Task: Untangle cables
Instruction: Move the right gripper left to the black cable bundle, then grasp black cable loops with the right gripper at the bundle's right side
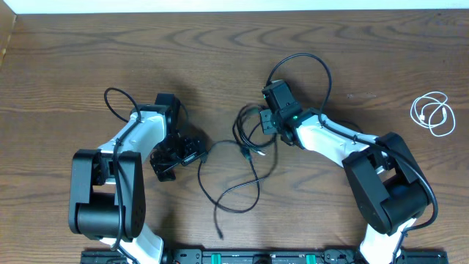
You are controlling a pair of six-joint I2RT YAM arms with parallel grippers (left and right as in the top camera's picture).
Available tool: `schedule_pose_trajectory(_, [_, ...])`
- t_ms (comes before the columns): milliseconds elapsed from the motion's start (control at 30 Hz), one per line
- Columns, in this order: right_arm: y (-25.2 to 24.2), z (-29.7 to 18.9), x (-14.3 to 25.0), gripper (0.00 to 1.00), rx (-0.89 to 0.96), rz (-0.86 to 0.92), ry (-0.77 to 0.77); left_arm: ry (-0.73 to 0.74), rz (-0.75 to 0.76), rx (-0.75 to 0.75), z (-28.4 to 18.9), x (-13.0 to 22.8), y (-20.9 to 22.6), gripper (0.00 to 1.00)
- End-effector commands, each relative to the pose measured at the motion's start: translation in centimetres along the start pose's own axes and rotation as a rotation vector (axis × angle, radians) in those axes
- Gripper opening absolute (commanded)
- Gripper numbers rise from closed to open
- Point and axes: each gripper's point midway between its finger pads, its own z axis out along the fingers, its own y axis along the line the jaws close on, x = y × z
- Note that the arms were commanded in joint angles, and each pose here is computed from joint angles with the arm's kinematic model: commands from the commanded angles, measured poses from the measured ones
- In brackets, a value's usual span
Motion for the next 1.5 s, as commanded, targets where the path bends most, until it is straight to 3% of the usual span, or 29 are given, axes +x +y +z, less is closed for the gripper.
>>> schedule_pose_trajectory(0, [-0.2,0.1,0.3,0.01,0.015,-0.012,0.006,-0.007,0.022,-0.035,0.8,-0.4,0.7,0.98])
schedule_pose_trajectory(300, [0.7,-6.9,-2.3,0.01,-0.047,-0.049,-0.055,-0.007,0.022,-0.035,0.8,-0.4,0.7,0.98])
schedule_pose_trajectory(633, [7.5,-16.6,-2.5,0.01,-0.491,-0.414,-0.144,-0.007,0.022,-0.035,0.8,-0.4,0.7,0.98])
schedule_pose_trajectory(767, [8.3,-17.3,-2.2,0.01,-0.565,-0.442,-0.147,-0.007,0.022,-0.035,0.8,-0.4,0.7,0.98])
schedule_pose_trajectory(867, [10.0,-18.8,-1.8,0.01,-0.722,-0.469,-0.156,-0.007,0.022,-0.035,0.8,-0.4,0.7,0.98])
schedule_pose_trajectory(1167, [8.0,-19.2,-2.7,0.01,-0.772,-0.348,-0.139,-0.007,0.022,-0.035,0.8,-0.4,0.7,0.98])
schedule_pose_trajectory(1400, [2.7,-17.0,-4.3,0.01,-0.580,-0.017,-0.075,-0.007,0.022,-0.035,0.8,-0.4,0.7,0.98])
schedule_pose_trajectory(1467, [2.5,-17.0,-4.2,0.01,-0.584,0.005,-0.068,-0.007,0.022,-0.035,0.8,-0.4,0.7,0.98])
